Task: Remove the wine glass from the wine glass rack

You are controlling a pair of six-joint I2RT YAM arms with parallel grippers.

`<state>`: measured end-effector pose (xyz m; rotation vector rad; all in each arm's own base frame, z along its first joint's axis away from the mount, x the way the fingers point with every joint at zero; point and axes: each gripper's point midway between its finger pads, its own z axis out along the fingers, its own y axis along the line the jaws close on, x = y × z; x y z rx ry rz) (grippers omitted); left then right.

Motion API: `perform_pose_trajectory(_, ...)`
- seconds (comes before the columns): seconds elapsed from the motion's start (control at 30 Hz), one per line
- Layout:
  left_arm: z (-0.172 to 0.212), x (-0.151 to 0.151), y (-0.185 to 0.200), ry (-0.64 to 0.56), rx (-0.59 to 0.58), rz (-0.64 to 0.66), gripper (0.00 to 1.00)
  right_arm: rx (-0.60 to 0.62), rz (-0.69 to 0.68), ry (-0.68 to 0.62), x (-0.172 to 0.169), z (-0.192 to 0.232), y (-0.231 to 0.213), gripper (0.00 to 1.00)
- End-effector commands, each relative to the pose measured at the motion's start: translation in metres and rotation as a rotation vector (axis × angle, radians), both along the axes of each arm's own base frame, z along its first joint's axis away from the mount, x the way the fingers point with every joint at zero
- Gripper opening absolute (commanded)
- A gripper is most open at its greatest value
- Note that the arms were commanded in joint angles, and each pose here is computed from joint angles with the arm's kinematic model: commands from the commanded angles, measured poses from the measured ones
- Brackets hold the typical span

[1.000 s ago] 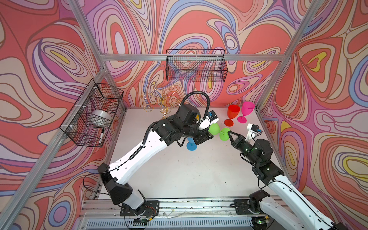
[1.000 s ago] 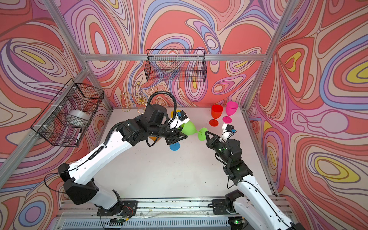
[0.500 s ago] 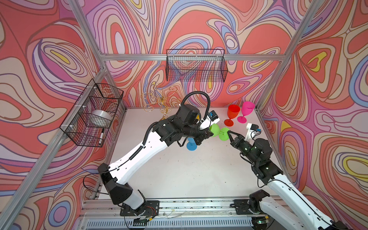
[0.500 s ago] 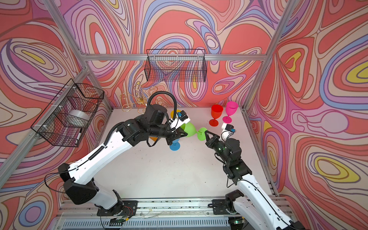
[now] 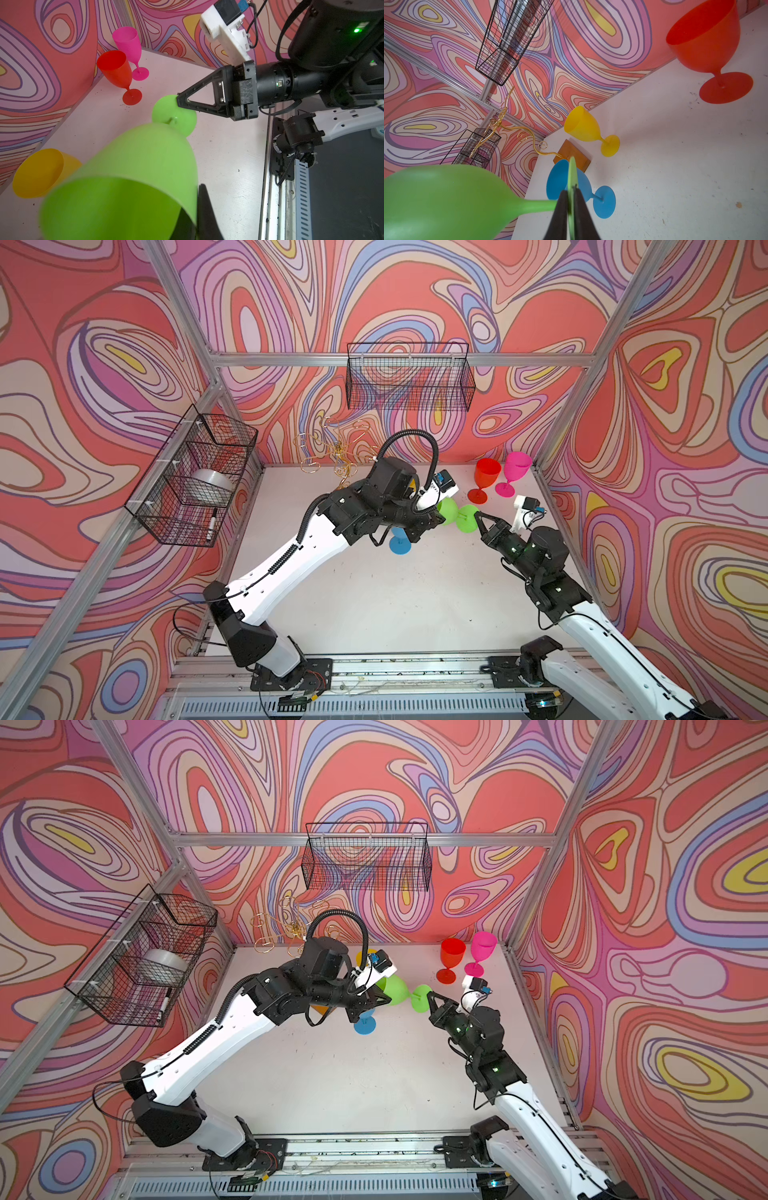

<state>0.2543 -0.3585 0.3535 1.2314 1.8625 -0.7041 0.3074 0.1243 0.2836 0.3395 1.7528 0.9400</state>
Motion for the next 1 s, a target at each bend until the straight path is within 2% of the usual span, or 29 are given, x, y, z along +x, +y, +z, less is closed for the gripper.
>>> perform_pose_trajectory(0.0, 0.024, 0.002, 0.019, -0.047, -0.013, 0.059, 0.0, -0.027, -0.018, -0.007, 0.0, 0.01, -0.005, 0.27)
perform_pose_trajectory(0.13, 0.021, -0.005, 0.031, -0.037, 0.016, 0.075, 0.0, -0.059, -0.016, -0.018, -0.001, 0.015, -0.005, 0.53)
perform_pose_trajectory(0.2, 0.02, -0.008, 0.037, -0.035, 0.028, 0.085, 0.0, -0.08, -0.026, -0.031, -0.001, 0.021, -0.008, 0.61)
perform_pose_trajectory(0.33, 0.016, -0.016, 0.052, -0.03, 0.049, 0.109, 0.0, -0.134, -0.032, -0.048, 0.001, 0.031, -0.01, 0.72)
perform_pose_trajectory(0.67, 0.013, -0.043, 0.091, -0.009, 0.068, 0.156, 0.0, -0.226, -0.056, -0.047, 0.013, 0.037, -0.012, 0.87)
perform_pose_trajectory(0.97, -0.014, -0.065, 0.13, 0.055, 0.157, 0.231, 0.0, -0.255, -0.038, -0.016, 0.032, 0.03, -0.005, 0.91)
